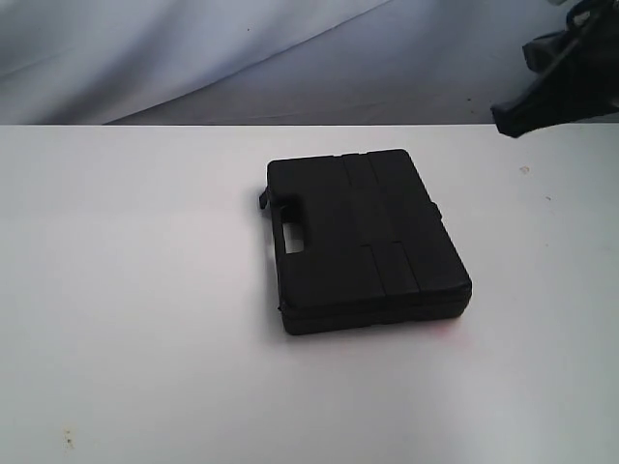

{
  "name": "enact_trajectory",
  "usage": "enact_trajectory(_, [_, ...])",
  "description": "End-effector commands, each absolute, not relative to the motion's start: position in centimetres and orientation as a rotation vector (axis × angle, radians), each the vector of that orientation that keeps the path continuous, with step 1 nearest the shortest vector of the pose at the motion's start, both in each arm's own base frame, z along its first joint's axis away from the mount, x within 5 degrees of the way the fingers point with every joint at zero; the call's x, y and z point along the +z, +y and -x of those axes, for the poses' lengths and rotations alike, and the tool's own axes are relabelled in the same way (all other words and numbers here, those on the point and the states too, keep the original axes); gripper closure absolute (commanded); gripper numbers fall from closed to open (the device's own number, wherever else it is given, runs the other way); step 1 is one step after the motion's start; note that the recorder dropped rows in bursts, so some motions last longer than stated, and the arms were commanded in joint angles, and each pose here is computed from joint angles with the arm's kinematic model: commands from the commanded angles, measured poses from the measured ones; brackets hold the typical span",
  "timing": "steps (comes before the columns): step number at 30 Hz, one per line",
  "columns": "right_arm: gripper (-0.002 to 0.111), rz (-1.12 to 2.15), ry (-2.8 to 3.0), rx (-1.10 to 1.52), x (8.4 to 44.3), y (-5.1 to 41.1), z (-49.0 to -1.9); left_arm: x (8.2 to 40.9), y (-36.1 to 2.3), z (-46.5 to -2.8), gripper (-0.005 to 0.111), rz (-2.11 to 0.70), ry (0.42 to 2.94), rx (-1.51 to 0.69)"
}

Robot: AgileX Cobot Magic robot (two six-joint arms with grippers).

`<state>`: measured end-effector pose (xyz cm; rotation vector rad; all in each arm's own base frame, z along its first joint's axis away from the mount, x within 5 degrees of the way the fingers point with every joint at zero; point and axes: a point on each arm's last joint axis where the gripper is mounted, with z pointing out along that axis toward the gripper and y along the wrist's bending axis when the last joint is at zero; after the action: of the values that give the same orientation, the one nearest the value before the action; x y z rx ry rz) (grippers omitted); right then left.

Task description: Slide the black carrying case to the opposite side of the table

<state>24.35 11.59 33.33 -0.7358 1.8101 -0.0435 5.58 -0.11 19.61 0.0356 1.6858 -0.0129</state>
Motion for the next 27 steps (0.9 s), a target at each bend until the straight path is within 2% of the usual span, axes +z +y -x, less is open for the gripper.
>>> enact_trajectory(1, [0.108,0.924,1.735,-0.105,33.3,11.8,-24.1,19.5,-0.1,-5.6,0.107,-0.033,1.681,-0.014])
enact_trajectory(10, [0.108,0.709,1.619,0.027,35.0,11.3,-24.9,19.5,-0.1,-5.6,0.107,-0.033,1.681,-0.014])
enact_trajectory(17, [0.108,0.707,1.641,-0.003,34.8,10.7,-25.0,19.5,-0.1,-5.6,0.107,-0.033,1.681,-0.014])
enact_trajectory(22, [0.108,0.518,1.640,-0.074,36.4,6.5,-25.0,19.5,-0.1,-5.6,0.107,-0.033,1.681,-0.014])
enact_trajectory(27, [0.108,0.362,1.571,-0.154,37.9,2.7,-21.8,19.5,-0.1,-5.6,0.107,-0.033,1.681,-0.014])
